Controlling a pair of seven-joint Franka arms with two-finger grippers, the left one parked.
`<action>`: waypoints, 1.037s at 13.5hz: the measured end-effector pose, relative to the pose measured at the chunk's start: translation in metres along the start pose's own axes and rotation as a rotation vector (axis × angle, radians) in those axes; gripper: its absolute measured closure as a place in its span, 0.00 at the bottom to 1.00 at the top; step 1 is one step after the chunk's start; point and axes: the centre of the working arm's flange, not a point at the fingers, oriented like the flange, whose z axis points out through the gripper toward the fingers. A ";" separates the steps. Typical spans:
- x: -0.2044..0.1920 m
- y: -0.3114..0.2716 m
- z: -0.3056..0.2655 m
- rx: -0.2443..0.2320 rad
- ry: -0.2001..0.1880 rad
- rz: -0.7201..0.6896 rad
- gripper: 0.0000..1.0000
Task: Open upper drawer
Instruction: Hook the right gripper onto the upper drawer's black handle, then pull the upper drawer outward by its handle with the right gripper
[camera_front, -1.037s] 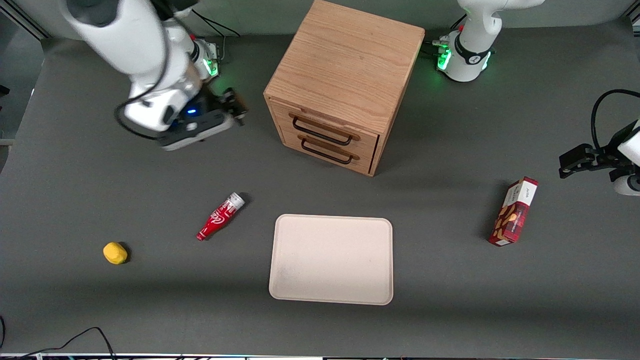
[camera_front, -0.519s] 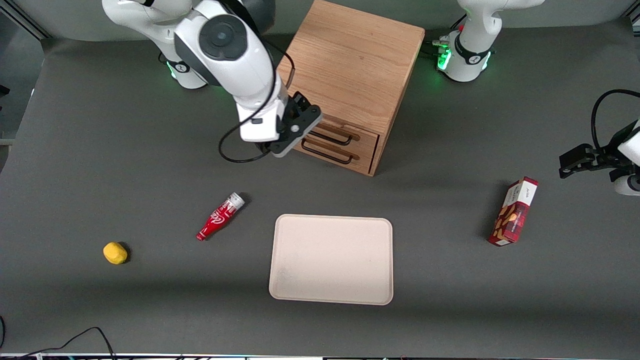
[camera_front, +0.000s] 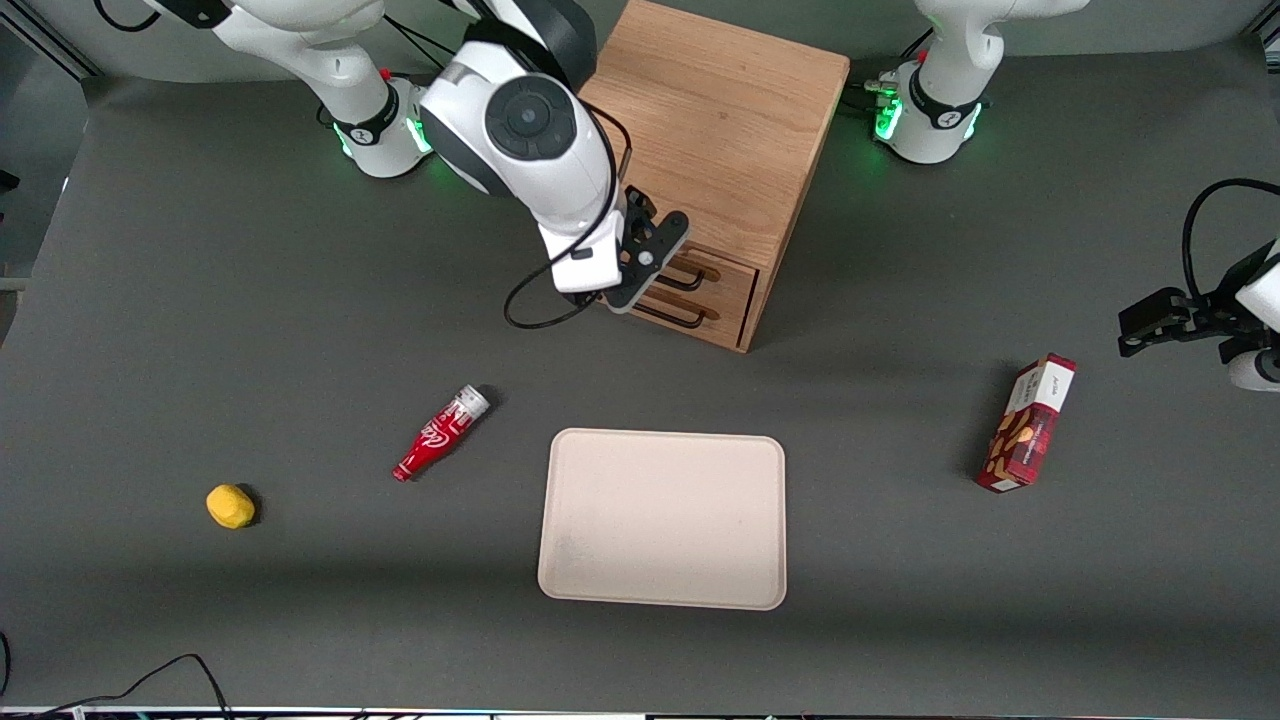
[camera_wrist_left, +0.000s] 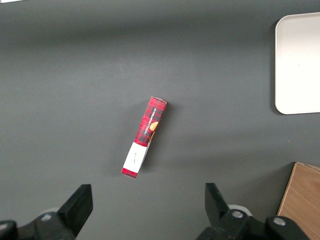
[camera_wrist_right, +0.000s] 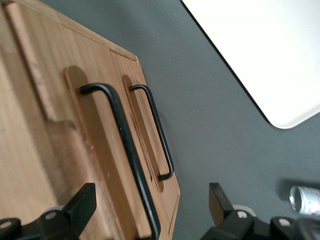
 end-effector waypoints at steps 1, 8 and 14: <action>0.004 0.003 0.009 0.009 0.004 -0.002 0.00; 0.013 0.012 0.041 -0.023 0.017 -0.038 0.00; 0.016 0.043 0.047 -0.060 0.035 -0.073 0.00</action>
